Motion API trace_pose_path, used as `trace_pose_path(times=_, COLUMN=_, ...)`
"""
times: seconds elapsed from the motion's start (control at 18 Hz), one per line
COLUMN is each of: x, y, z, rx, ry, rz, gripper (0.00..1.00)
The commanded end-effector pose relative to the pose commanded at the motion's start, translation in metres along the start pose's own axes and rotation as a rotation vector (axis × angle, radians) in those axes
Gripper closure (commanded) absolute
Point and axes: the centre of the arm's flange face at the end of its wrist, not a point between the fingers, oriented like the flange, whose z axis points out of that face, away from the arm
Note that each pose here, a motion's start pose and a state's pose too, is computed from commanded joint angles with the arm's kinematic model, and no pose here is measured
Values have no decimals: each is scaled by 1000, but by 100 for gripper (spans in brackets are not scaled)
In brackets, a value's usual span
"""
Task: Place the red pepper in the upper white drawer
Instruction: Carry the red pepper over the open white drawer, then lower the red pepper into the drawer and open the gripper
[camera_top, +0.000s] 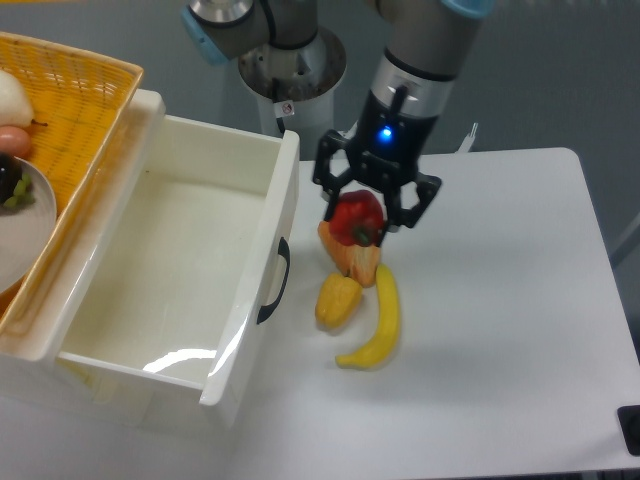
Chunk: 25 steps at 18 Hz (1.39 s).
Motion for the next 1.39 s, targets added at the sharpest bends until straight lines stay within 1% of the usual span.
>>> trace_pose_path(times=0.22, x=42, y=-23, z=10, rx=-7, ry=33, rz=70, gripper=77)
trace_pose_path(times=0.39, x=73, y=-35, z=23, rx=-21, ry=67, rz=122, gripper=77)
trace_pose_path(times=0.56, x=94, y=-41, z=38, rx=-33, ry=93, rz=174, gripper=77)
trace_pose_path(times=0.67, x=101, y=-45, z=45, rx=-40, ry=107, rz=232, gripper=77)
trace_pose_path(times=0.94, x=122, y=-50, z=61, rx=-73, ry=131, rz=281, gripper=77)
trace_pose_path(times=1.0, x=126, y=-50, z=65, rx=-80, ry=136, rz=308, gripper=77)
trace_pose_path(times=1.22, x=131, y=-35, z=88, rx=-144, ry=162, rz=395, gripper=77)
trace_pose_path(times=1.39, x=126, y=-30, z=104, rx=-182, ry=180, rz=410, gripper=77)
